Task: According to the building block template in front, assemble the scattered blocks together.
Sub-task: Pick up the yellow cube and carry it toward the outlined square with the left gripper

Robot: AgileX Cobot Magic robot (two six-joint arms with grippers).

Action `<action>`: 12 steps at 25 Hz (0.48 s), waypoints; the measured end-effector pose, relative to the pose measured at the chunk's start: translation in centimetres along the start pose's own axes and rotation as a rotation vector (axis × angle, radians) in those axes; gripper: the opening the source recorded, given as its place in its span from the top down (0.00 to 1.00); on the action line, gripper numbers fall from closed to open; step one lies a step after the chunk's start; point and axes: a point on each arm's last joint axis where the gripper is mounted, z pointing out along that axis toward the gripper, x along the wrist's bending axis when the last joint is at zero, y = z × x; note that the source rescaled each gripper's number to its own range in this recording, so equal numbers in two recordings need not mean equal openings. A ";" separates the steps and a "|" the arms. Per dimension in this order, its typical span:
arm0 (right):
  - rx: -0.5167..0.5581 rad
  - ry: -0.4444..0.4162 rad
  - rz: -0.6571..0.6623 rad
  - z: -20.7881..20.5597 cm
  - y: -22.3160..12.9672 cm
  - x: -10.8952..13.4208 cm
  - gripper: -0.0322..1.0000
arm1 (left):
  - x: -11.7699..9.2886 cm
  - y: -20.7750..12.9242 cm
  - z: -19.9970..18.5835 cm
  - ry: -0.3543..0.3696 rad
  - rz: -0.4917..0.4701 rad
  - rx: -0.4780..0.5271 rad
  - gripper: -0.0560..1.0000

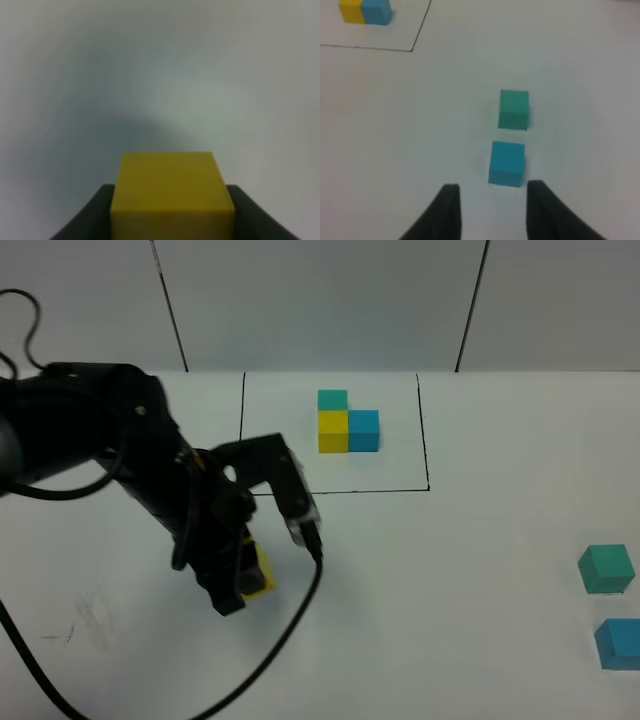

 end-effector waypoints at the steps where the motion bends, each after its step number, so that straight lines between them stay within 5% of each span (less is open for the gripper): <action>1: 0.000 0.000 0.000 0.0 0.0 0.0 0.97 | -0.7 1.1 0.4 -0.008 0.071 0.002 0.94; 6: 0.000 0.000 0.000 0.0 0.0 0.0 0.97 | -2.3 4.0 3.4 -0.033 0.244 0.105 0.94; 12: 0.000 0.000 0.000 0.0 0.0 0.0 0.97 | -2.5 4.6 7.3 -0.041 0.286 0.196 0.94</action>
